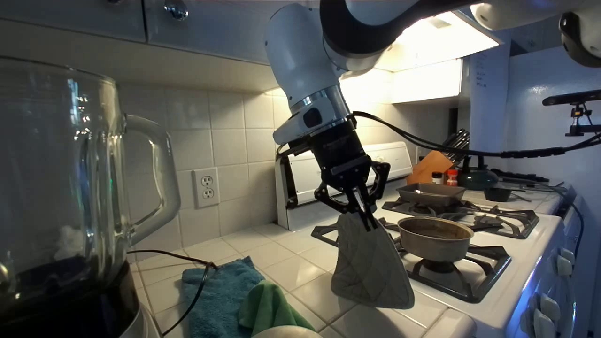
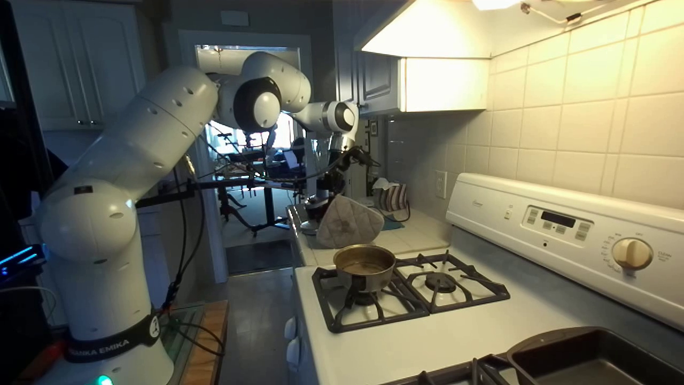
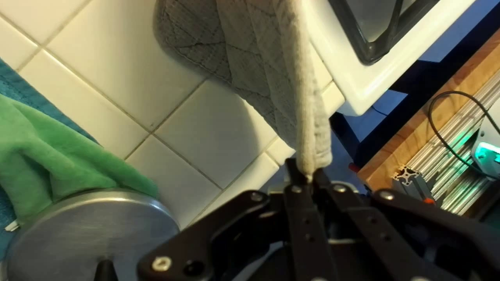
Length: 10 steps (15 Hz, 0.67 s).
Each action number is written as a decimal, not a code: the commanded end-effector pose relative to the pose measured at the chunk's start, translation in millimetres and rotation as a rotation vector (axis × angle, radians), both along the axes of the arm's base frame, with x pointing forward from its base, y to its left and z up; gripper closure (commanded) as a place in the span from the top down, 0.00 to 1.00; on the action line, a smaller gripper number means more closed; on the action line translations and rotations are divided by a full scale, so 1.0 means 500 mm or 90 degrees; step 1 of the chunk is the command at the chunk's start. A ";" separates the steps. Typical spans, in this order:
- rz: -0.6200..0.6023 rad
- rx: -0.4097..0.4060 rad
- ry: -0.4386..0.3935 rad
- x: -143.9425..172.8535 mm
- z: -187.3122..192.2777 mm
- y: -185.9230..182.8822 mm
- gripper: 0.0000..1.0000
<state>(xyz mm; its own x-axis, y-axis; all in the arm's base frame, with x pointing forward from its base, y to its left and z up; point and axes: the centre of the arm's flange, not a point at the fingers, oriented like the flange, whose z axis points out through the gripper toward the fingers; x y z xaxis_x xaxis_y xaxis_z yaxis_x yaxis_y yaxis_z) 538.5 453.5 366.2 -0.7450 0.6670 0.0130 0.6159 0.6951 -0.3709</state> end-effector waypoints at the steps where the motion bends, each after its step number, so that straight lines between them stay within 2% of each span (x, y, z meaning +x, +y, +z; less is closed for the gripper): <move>1: -0.024 0.020 0.012 0.033 0.003 0.013 0.33; 10: -0.062 0.017 -0.003 0.065 -0.020 -0.015 0.95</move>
